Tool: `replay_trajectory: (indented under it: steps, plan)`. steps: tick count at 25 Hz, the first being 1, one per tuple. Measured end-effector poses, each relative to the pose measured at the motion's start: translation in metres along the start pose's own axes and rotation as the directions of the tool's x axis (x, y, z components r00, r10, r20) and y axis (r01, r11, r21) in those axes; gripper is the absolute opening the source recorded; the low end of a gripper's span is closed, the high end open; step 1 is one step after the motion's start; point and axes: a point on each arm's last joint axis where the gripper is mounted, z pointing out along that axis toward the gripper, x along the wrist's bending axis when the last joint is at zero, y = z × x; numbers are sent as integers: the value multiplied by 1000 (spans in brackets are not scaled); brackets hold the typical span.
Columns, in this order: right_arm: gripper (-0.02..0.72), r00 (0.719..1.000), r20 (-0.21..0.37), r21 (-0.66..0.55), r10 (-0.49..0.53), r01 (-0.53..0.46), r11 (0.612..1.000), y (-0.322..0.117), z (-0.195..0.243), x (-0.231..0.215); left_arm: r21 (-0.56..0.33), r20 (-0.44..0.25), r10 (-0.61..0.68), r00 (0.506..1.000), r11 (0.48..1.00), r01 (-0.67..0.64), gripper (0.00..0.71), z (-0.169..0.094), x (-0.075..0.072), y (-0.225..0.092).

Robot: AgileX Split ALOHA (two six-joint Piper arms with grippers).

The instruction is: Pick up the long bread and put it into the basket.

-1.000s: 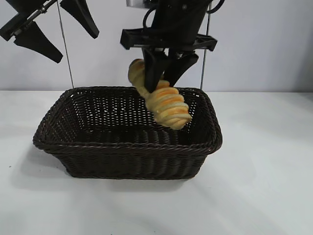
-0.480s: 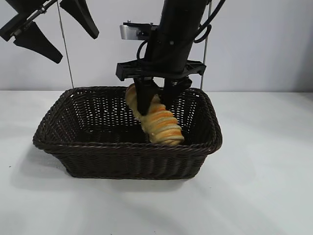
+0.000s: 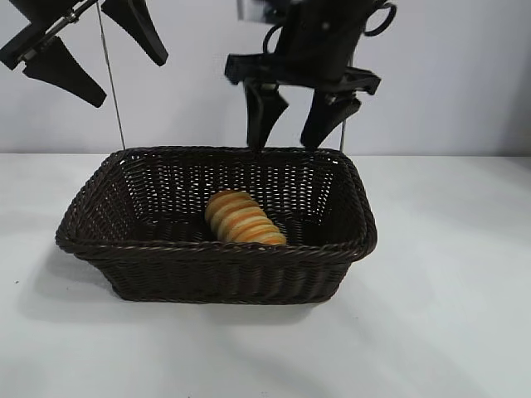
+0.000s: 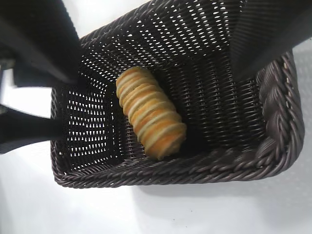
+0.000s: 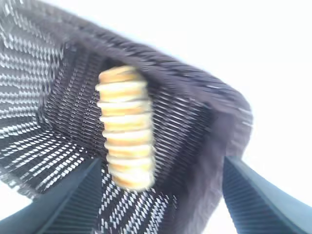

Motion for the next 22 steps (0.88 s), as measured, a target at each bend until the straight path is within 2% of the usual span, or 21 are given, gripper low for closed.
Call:
replay_trajectory:
  steps: [7, 22]
  plan:
    - [507, 1000, -7, -58, 1, -2, 998, 5, -22, -4, 0, 0, 0, 1000, 1000, 0, 605, 0, 0, 0]
    - [507, 1000, -17, -51, 4, -5, 999, 4, -22, -3, 1, 0, 0, 1000, 1000, 0, 605, 0, 0, 0]
